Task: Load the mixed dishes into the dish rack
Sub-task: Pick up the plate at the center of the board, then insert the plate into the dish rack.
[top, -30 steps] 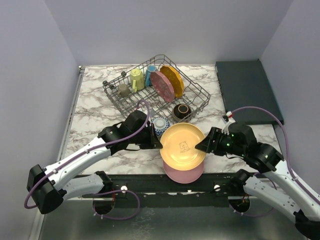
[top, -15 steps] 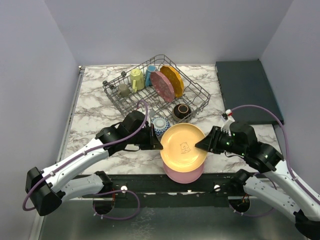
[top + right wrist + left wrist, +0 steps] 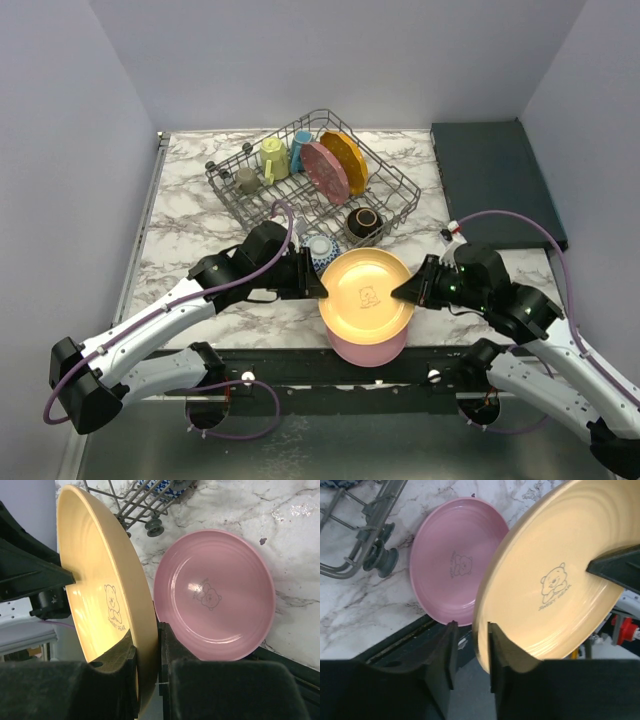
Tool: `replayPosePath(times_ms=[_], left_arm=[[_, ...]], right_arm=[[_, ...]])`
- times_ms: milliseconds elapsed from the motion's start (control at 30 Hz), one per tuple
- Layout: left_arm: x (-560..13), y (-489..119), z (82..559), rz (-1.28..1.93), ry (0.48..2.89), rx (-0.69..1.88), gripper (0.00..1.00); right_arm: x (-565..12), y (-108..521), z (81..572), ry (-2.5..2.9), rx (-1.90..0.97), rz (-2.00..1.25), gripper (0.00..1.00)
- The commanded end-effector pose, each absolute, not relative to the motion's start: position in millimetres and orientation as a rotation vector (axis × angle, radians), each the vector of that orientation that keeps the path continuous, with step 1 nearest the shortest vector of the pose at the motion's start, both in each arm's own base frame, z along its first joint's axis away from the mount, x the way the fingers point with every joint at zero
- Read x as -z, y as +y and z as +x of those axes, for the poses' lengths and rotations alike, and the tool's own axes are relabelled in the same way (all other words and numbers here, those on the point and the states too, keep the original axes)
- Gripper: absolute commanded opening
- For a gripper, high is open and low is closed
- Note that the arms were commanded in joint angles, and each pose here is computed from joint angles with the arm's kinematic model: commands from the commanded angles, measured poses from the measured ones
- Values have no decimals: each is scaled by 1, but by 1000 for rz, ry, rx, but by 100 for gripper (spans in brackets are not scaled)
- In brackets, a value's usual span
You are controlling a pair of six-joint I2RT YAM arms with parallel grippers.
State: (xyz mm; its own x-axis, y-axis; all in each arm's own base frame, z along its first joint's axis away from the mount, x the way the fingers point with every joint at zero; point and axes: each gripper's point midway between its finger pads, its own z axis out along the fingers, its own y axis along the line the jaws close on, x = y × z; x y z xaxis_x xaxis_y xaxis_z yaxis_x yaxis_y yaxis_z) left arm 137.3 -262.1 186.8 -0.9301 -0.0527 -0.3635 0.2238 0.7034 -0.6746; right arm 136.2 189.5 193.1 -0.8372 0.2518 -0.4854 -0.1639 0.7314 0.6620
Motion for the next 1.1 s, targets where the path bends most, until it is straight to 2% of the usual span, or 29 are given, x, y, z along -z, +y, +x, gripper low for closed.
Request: replayPosePath(times_ms=[0,133,400,667,1067], left_arm=[[-186,-255,149,134,2525,1005,44],[-189,-239,162,123,2500,877,54],[-220,-215,181,151,2352,775,63],[-223,-194,185,106,2291,705,64],[-221,-181,178,98,2203,742,67]], right_arm=[[-220,194,145,2300,-994,54,1],[-221,189,155,2318,-897,40,0],[-245,177,190,2297,-644,5,0],[-289,186,229,2203,-532,-86,0],[-349,204,277,2035,-438,-185,0]])
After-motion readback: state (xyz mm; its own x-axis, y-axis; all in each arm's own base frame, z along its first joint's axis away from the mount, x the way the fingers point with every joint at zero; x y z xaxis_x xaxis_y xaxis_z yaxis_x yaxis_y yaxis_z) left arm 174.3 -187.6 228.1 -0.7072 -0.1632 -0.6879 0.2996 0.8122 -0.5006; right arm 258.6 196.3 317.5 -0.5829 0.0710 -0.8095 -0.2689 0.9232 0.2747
